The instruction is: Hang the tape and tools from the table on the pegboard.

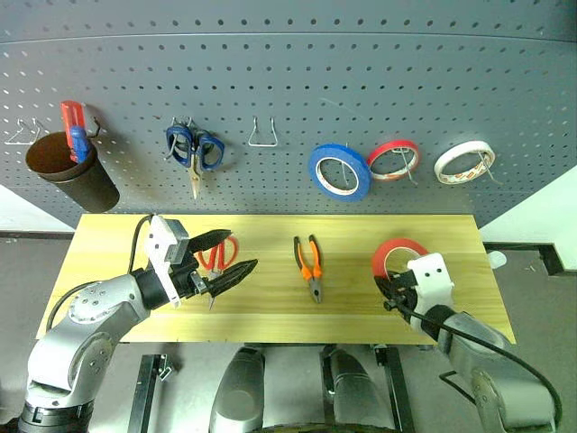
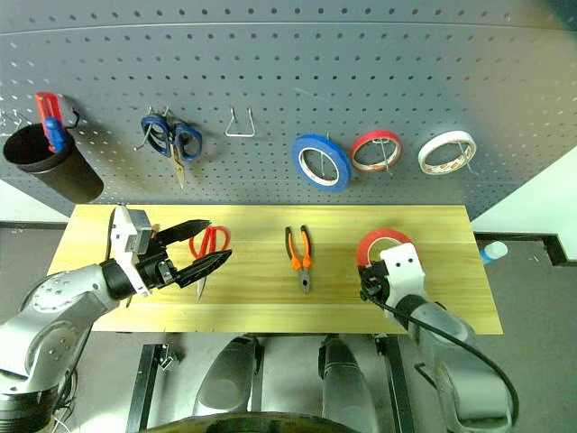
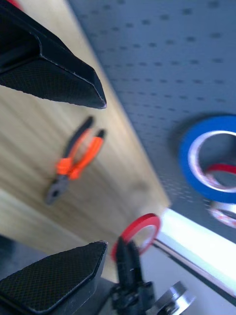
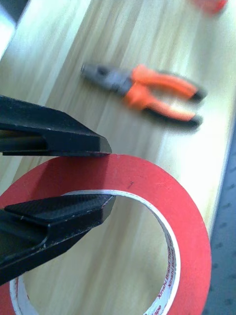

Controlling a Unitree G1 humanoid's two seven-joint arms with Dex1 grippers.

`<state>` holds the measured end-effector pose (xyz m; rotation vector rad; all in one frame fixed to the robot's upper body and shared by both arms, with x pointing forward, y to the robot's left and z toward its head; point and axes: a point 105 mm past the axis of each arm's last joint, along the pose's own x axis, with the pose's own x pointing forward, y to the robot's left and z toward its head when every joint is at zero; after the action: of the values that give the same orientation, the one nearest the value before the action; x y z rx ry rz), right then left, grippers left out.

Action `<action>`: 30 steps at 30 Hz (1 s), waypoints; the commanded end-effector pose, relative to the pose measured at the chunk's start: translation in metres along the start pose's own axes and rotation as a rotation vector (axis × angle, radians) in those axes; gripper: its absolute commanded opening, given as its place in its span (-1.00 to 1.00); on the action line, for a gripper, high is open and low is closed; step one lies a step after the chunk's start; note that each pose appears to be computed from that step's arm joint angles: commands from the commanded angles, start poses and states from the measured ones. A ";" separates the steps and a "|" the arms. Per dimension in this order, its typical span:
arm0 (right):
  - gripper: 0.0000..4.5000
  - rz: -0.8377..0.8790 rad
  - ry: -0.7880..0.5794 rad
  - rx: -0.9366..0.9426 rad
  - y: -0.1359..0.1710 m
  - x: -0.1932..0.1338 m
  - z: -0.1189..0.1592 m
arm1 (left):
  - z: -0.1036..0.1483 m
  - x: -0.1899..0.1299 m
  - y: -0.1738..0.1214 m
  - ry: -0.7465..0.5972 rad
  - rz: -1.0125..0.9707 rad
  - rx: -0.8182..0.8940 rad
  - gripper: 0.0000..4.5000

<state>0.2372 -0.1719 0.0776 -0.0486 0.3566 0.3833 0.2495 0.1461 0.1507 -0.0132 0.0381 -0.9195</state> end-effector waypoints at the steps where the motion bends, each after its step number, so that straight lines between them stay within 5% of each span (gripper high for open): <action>1: -0.69 0.085 -0.195 0.002 0.011 -0.020 0.037 | 0.009 0.000 -0.004 -0.066 -0.014 0.060 1.00; 10: -0.69 0.141 -0.403 0.010 0.017 -0.035 0.085 | 0.012 0.005 0.001 -0.163 0.012 0.113 1.00; 21: -0.69 0.113 -0.465 -0.043 0.008 -0.016 0.112 | 0.021 0.007 0.001 -0.303 0.030 0.113 1.00; 30: -0.69 0.117 -0.493 -0.062 0.004 0.008 0.122 | 0.015 0.006 0.002 -0.271 0.046 0.113 1.00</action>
<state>0.2830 -0.1551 0.1782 0.0212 -0.0817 0.4965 0.2570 0.1418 0.1623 -0.0535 -0.2461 -0.8704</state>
